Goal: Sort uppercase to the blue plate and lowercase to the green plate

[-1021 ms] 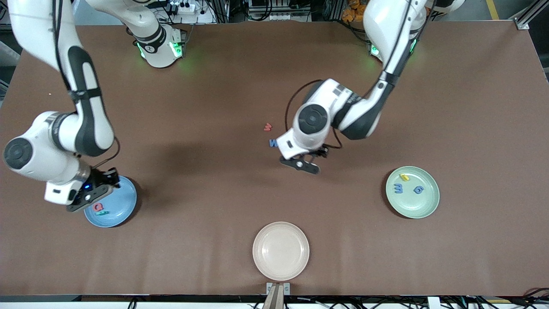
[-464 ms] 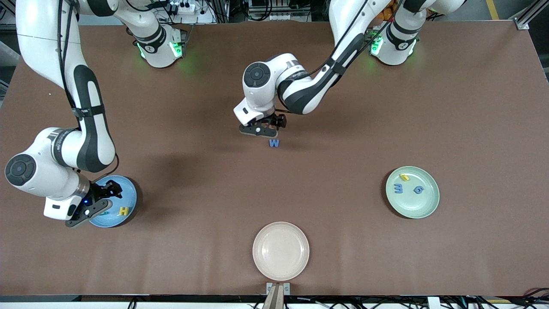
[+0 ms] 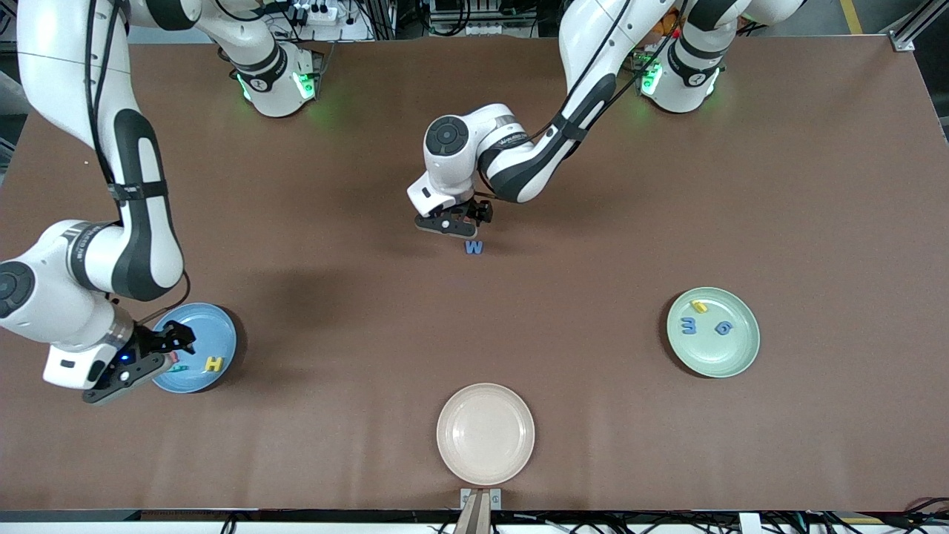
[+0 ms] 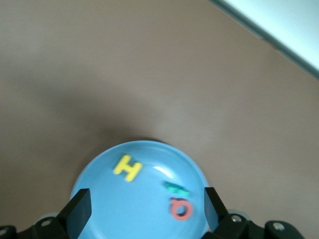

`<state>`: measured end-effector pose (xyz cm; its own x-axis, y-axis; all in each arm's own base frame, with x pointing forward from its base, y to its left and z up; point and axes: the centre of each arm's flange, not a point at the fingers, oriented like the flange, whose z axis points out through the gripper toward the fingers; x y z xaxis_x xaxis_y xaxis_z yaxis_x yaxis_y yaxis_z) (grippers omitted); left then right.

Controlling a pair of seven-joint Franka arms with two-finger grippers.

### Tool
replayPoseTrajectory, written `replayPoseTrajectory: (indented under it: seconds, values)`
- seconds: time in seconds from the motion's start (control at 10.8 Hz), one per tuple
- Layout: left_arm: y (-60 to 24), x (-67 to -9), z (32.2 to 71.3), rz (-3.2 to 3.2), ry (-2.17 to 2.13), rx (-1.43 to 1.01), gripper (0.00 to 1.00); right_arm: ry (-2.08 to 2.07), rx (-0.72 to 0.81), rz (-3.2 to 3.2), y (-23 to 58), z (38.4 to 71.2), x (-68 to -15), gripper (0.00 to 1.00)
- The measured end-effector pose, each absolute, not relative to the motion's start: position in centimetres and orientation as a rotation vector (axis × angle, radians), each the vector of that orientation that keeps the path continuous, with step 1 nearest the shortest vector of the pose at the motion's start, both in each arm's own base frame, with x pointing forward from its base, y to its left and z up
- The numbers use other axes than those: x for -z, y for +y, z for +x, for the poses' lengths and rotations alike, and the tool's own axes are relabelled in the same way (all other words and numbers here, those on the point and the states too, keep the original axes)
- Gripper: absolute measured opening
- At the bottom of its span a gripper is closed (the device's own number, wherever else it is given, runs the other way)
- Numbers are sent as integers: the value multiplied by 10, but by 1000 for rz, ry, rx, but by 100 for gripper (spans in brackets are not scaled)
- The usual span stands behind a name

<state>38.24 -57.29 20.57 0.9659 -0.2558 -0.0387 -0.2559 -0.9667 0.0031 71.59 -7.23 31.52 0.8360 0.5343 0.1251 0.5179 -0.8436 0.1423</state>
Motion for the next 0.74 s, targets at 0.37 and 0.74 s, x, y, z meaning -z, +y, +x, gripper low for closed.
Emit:
replayPoseTrajectory:
  seconds: [0.37,0.74]
  values:
    - [-570,-183,371,-3126,440,-52,96,746,-275,2935,-66,720,-314,100]
    - [-571,-176,371,-3122,472,-24,78,201,-277,3097,-3,724,-322,100]
